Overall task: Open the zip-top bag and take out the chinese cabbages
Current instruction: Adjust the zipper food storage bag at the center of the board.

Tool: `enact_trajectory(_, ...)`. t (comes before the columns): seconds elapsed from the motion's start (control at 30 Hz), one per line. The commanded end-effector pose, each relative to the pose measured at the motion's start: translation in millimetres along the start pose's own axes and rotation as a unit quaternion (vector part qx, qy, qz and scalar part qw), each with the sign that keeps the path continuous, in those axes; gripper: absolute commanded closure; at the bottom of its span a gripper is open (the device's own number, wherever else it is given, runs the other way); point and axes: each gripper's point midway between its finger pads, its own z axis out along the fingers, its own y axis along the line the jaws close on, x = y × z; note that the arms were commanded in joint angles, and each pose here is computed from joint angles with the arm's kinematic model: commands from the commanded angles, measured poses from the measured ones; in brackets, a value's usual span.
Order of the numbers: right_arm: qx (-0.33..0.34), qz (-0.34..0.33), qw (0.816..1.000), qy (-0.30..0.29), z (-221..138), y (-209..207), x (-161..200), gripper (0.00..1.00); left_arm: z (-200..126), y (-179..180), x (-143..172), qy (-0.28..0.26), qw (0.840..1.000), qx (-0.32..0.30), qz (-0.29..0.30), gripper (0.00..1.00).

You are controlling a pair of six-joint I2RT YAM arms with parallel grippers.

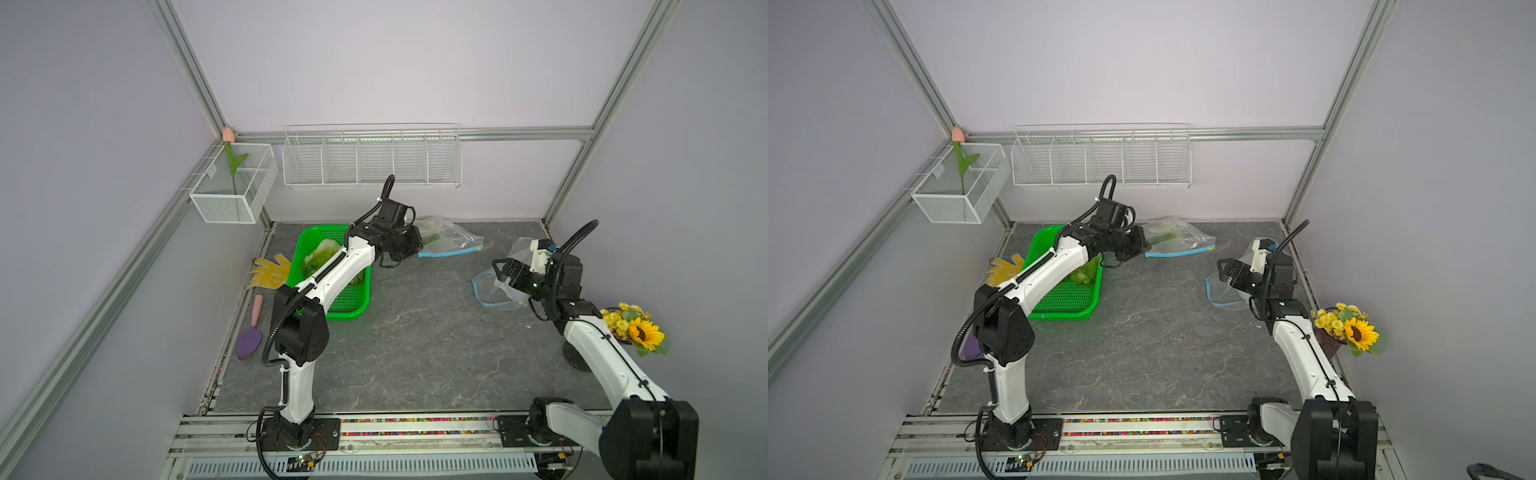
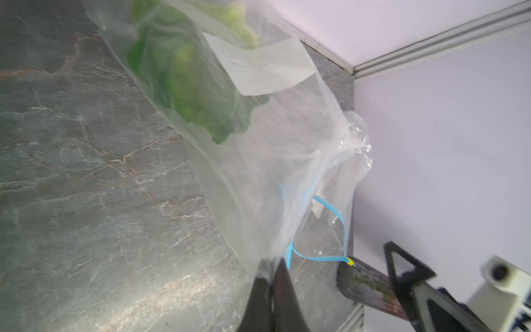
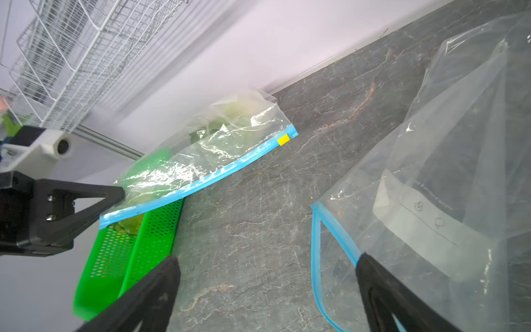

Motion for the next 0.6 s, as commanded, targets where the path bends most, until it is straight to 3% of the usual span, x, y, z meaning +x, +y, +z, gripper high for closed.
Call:
enact_trajectory(0.0,-0.098,0.048,0.994,0.021,3.1,20.8,-1.6,0.03,-14.5,-12.8,12.1,0.051,0.997,0.060,0.022,1.00)
enact_trajectory(0.17,-0.165,0.069,0.983,0.042,13.1,35.7,-8.5,0.03,-35.8,-4.4,25.2,0.095,0.991,0.074,0.061,1.00)
enact_trajectory(0.57,-0.236,0.163,0.953,0.093,58.2,33.0,-2.7,0.00,-64.5,-15.9,41.2,0.120,0.980,0.140,0.078,1.00)
